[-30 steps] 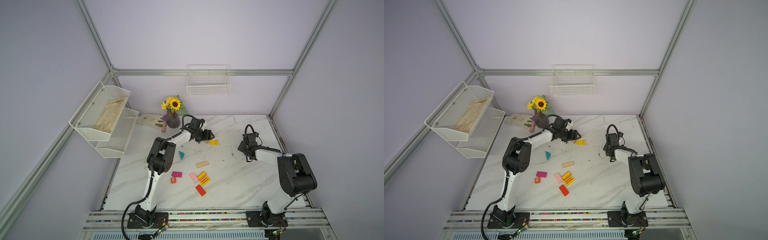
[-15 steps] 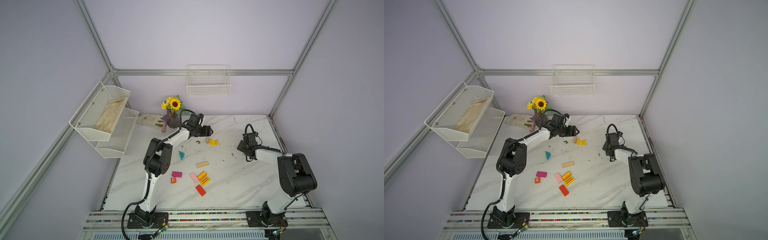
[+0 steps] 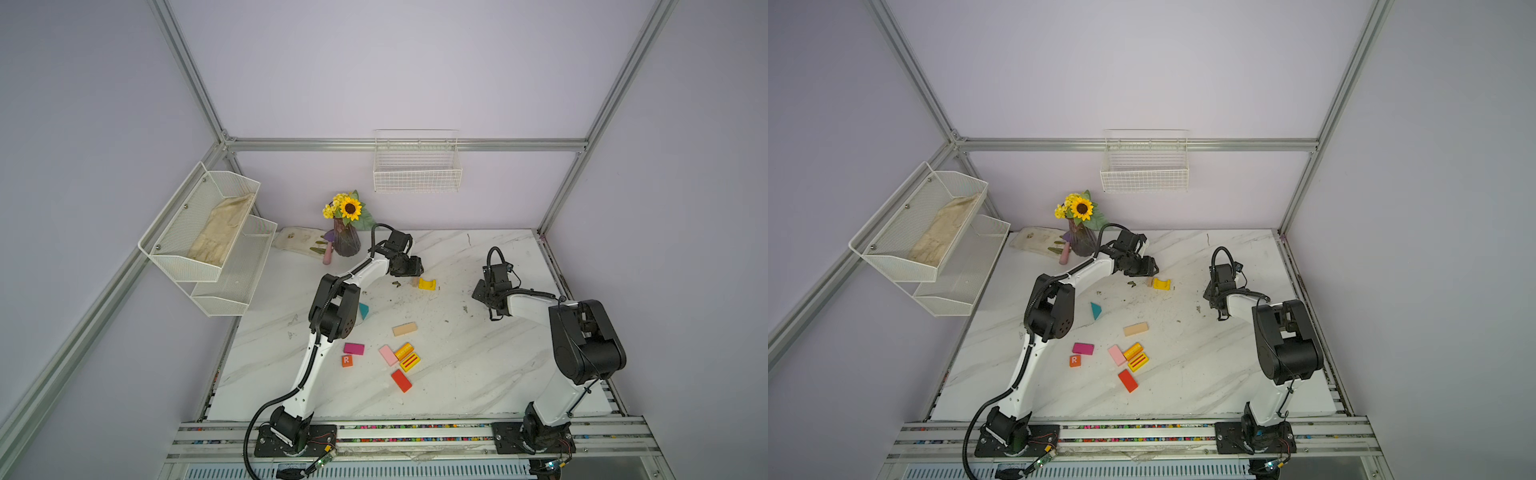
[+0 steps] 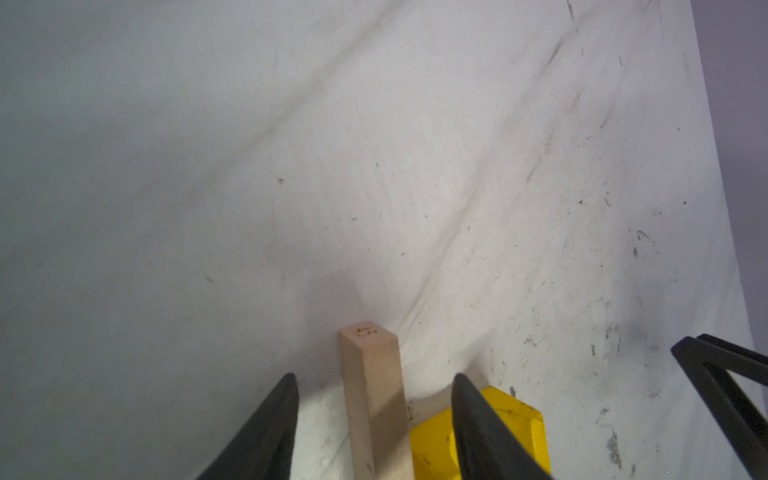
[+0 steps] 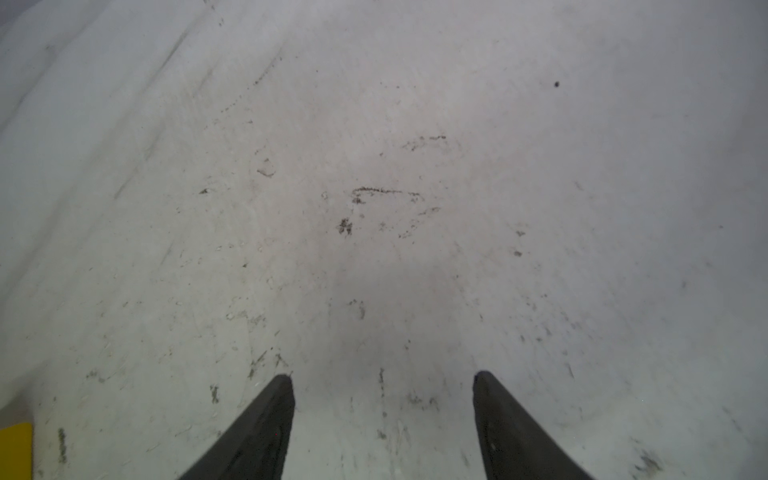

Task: Build the wood block tower

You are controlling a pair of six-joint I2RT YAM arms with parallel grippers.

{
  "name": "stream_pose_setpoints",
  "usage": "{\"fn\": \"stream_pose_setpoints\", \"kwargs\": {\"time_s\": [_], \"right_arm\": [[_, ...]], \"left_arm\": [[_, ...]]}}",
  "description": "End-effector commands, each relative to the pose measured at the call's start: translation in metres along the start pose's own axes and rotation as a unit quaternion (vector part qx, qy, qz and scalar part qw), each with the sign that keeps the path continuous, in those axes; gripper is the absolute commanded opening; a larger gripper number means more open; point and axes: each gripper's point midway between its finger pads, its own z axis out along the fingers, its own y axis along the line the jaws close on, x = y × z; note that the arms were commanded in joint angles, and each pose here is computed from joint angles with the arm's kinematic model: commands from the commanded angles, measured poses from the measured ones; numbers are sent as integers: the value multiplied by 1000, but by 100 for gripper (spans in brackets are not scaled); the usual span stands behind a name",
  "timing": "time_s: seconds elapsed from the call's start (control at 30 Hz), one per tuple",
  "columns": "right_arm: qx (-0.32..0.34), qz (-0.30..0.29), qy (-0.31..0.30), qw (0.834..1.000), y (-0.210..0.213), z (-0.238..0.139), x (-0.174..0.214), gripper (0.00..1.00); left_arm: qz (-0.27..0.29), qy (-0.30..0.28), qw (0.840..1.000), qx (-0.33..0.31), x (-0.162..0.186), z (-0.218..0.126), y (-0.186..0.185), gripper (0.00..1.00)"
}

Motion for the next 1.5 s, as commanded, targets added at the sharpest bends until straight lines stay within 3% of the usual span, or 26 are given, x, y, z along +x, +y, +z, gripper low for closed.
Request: {"fn": "stream_pose_setpoints", "kwargs": {"time_s": [0.0,0.17,0.43,0.57,0.83,1.03,1.1,1.2,1.3,1.47], "right_arm": [[3,-3,-3,1000,1,2,-5,70],[2,-4,-1,1000,2,4,-4,70],[3,-5,1,1000,2,5,-3,70],[3,-8,6,1000,3,6,-1,70],[3,-14,7,1000,6,7,0,69],[0,-18,2,1000,8,2,0,71],[2,-21,2,1000,9,-2,0,72],[2,-38,-21,999,21,-25,-2,78],[-44,-59,-36,997,63,-59,3,82],[-142,-109,-33,983,154,-111,44,84]], "left_arm": [[21,-25,999,0,-24,-13,-14,49],[23,-19,1000,-2,-18,-17,-13,30],[13,4,1000,-2,5,-28,-10,19],[-8,4,1000,14,25,-42,-7,16],[-98,-27,986,134,71,-66,-2,18],[-115,-23,986,117,89,-68,11,35],[-111,-27,989,93,92,-73,18,54],[-98,-38,993,58,89,-89,23,76],[-87,-59,994,29,85,-115,25,93],[-61,-125,990,-35,80,-190,31,100]]}}
